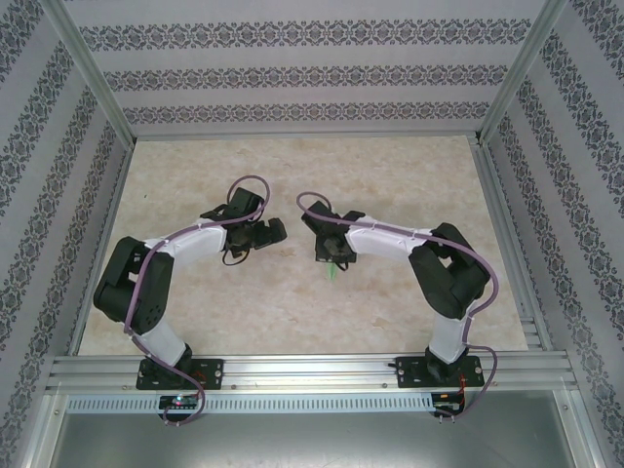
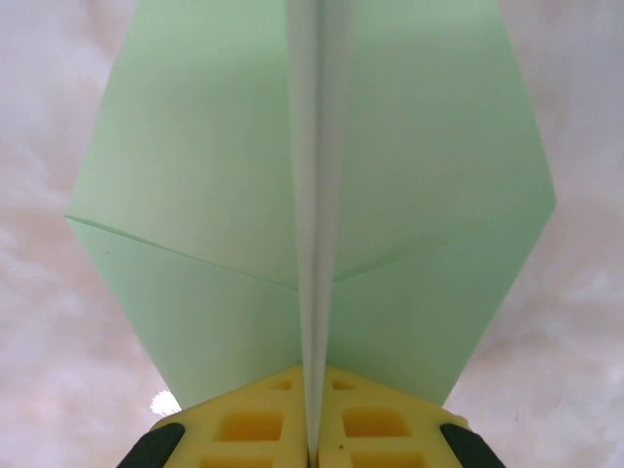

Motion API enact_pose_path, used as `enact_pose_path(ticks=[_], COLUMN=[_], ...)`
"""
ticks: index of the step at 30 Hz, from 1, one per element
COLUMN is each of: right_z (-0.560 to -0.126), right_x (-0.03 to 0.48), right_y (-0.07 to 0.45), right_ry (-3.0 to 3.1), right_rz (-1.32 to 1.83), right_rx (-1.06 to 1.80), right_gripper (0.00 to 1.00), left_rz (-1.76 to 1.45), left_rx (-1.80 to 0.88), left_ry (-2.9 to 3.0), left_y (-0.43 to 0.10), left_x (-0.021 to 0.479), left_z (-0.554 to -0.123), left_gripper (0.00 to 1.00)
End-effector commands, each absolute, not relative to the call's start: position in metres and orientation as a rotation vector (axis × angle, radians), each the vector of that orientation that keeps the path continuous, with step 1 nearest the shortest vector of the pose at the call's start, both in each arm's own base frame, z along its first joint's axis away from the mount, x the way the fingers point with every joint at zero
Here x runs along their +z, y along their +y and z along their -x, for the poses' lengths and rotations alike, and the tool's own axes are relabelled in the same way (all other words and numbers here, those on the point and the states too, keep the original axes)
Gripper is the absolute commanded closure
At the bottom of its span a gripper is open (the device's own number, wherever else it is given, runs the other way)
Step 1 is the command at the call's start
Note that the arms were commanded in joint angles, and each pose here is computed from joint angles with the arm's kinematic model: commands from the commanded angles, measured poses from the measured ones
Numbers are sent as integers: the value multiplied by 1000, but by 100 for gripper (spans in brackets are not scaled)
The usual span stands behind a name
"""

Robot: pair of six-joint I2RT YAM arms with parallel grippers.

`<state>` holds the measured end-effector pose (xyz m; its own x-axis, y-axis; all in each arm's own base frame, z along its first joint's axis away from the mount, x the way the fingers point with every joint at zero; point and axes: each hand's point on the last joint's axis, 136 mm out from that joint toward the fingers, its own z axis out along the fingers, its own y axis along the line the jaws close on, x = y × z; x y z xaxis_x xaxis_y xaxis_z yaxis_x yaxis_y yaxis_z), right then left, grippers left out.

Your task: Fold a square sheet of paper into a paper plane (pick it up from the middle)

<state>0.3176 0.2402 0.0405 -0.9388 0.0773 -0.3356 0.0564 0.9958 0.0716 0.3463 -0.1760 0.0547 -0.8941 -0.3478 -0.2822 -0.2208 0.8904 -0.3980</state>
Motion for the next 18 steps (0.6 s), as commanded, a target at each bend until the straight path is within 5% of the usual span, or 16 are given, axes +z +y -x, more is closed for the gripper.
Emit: enact_pose_path(ticks=[1, 18], right_z=[-358, -435], right_x=[64, 40], right_y=[243, 273], right_ry=[2707, 2751], right_rz=[-65, 55], right_rx=[117, 184], right_gripper=[91, 87], left_rz=[420, 395], left_rx=[-450, -437], left_ry=[2676, 2681], left_y=[-157, -153], left_x=[69, 75], left_z=[-347, -343], left_gripper=[0, 0])
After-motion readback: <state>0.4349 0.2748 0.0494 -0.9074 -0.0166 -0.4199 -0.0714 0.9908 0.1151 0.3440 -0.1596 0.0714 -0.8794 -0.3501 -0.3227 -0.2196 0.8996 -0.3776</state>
